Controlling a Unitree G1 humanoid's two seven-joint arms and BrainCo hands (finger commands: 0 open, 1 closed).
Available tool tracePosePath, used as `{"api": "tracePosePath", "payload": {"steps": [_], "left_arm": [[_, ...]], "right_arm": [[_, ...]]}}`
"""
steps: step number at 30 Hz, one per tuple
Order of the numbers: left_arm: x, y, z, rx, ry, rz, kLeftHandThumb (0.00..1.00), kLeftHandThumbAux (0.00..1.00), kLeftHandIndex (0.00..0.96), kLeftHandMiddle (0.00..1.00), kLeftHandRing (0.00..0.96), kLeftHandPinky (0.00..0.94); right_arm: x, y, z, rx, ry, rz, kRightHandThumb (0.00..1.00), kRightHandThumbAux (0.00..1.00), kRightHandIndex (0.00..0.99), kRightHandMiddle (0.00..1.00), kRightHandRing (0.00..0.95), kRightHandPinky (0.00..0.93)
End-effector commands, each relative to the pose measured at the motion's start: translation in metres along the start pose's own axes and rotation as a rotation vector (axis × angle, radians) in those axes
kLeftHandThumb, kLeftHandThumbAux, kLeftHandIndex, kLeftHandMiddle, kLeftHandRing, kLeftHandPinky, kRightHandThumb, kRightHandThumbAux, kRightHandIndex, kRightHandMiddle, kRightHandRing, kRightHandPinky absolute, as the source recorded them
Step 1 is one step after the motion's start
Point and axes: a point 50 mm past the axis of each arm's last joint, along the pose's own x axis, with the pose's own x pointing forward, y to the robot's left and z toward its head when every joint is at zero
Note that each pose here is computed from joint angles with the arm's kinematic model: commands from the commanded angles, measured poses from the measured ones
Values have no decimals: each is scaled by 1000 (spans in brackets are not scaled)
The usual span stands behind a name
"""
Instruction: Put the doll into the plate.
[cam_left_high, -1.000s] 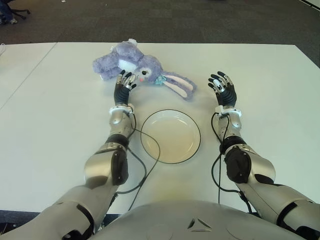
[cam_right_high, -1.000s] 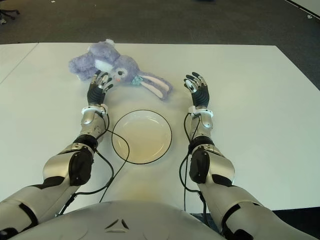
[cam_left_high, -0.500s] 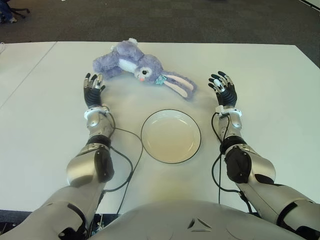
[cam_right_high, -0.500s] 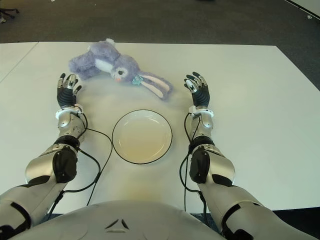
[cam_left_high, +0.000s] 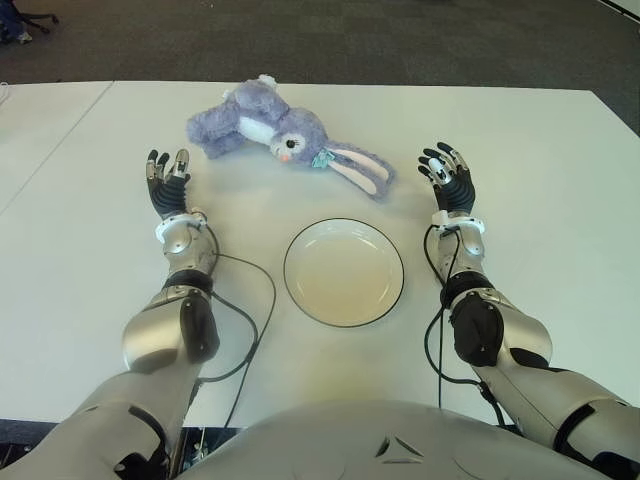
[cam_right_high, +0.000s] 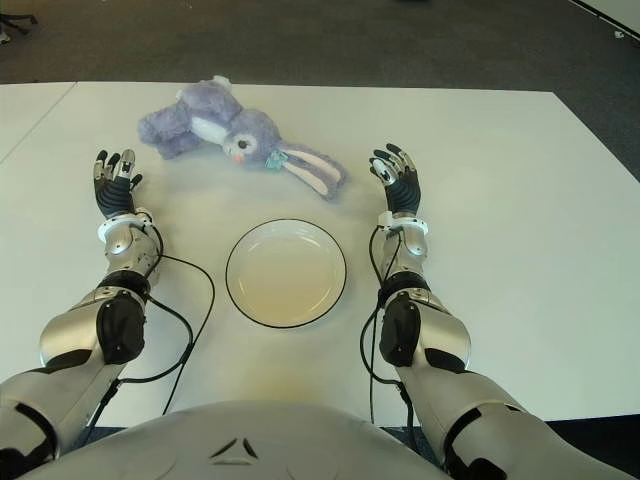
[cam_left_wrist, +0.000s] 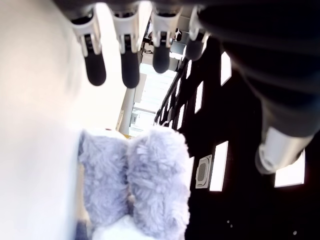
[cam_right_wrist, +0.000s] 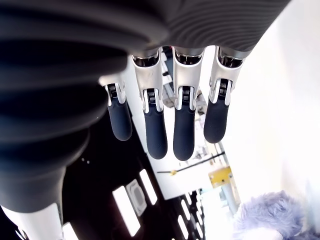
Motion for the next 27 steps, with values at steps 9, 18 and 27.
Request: {"api": "tracePosePath", "payload": {"steps": [9,18,27], "left_arm": [[5,-26,11,401,-80,-75,150,591,0,50,112,129],[4,-30,7,672,-132,-110,148,590,0,20,82,134],[22,-42,35,965,-252,-173,60,528,0,11,102,184]], "right_arm": [[-88,-26,-97,139,451,-202,36,750,230,318,308,272],[-88,-24,-97,151,443,-197,44,755,231,315,309,273],[-87,-25,-97,140,459,-198,46,744,238,322,314,286]]}}
